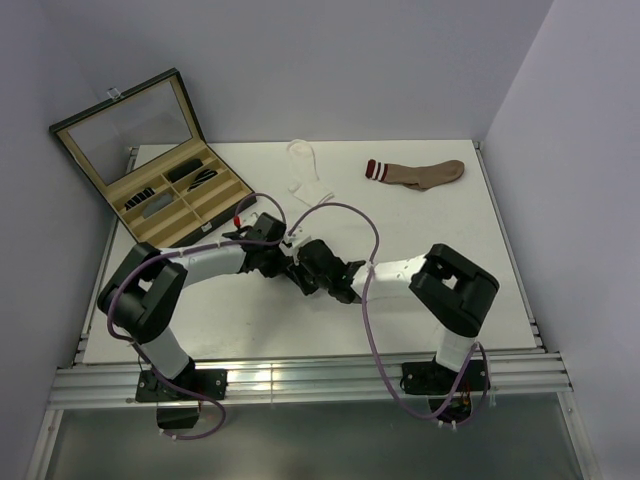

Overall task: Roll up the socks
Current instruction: Roll the sock at the center of the board.

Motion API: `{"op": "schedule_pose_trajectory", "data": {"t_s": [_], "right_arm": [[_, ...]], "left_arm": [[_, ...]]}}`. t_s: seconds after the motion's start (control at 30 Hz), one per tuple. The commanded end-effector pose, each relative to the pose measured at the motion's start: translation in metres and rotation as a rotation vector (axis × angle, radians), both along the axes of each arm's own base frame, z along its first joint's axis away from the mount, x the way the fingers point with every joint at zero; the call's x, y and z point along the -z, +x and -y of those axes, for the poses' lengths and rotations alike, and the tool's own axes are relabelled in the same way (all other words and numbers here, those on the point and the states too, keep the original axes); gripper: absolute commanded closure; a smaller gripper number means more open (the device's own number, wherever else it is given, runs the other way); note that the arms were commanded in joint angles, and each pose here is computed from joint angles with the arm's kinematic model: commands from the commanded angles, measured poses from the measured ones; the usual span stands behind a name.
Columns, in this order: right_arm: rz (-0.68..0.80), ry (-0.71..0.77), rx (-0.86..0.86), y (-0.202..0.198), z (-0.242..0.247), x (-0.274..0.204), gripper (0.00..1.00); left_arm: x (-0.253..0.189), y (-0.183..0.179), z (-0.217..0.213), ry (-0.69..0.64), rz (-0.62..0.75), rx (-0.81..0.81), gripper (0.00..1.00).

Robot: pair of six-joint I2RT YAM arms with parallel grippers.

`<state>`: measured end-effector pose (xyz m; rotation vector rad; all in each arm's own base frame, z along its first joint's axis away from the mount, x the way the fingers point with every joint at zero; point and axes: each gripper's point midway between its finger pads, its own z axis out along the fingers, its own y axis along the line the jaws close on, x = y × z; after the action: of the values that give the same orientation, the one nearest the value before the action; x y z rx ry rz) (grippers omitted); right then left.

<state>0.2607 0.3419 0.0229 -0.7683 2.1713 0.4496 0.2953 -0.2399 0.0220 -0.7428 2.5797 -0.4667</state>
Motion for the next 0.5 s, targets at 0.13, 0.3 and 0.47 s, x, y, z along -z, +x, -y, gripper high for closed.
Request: {"op": "schedule_pose_trajectory", "data": {"t_s": [0.13, 0.3, 0.47], "right_arm": [[-0.286, 0.223, -0.095, -0.012, 0.000, -0.009, 1.00], [-0.440, 0.372, -0.080, -0.009, 0.009, -0.014, 1.00], [-0.598, 0.495, -0.042, -0.012, 0.016, -0.010, 1.00]], "left_arm": [[-0.023, 0.004, 0.009, -0.060, 0.100, -0.027, 0.59], [-0.033, 0.004, 0.003, -0.091, 0.142, -0.073, 0.46], [-0.039, 0.004, 0.006, -0.136, 0.161, -0.088, 0.44]]}}
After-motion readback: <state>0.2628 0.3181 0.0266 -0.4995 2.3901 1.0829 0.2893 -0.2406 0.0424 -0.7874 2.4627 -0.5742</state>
